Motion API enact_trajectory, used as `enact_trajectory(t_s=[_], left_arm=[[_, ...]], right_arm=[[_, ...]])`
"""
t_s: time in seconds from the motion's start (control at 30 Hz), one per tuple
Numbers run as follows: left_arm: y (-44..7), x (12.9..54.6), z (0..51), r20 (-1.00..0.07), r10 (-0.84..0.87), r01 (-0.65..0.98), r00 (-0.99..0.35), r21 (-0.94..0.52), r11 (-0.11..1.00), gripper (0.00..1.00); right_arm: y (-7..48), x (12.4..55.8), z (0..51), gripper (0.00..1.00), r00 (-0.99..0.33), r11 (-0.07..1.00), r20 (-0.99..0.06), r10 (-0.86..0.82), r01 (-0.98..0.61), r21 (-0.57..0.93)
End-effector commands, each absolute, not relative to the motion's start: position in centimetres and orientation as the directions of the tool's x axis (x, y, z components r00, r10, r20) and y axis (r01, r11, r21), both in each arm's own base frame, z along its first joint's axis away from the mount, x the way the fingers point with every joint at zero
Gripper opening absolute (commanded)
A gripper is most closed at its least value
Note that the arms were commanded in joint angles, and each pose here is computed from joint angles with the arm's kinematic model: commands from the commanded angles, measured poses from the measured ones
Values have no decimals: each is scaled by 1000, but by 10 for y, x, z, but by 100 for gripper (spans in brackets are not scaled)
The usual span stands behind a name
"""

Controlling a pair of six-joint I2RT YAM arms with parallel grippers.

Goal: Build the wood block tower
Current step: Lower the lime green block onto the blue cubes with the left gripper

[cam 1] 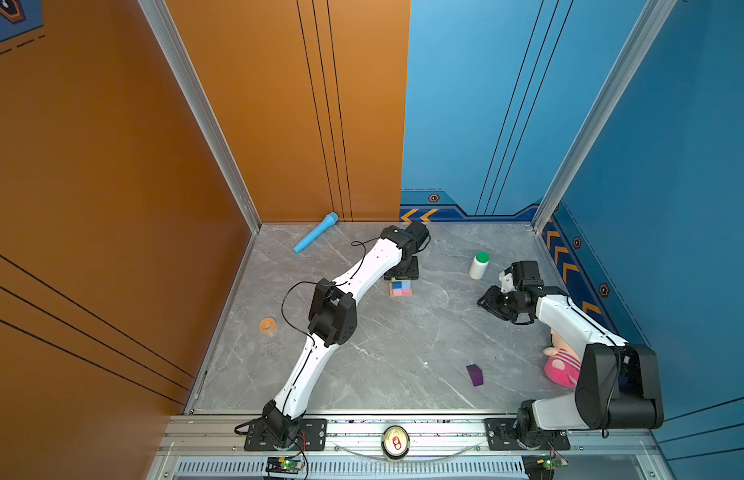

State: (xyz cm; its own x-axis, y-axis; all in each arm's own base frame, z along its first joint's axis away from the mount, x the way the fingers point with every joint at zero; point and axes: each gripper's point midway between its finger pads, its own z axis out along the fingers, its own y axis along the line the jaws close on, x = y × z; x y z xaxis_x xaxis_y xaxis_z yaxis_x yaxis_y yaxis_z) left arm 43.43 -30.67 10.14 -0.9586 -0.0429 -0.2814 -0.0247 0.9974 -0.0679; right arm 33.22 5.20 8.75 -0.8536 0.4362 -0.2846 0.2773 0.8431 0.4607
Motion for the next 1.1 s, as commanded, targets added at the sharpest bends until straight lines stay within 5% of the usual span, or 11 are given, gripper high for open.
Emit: enact_trajectory(t_s=[0.0, 1.07], left_arm=[[-311, 430, 97, -264, -36, -21, -964, -59, 998, 53], [-313, 431, 93, -256, -35, -19, -966, -63, 998, 61]], right_arm=[[51, 328, 83, 41, -860, 844, -271, 433, 280, 457], [51, 329, 80, 41, -863, 843, -264, 431, 281, 459]])
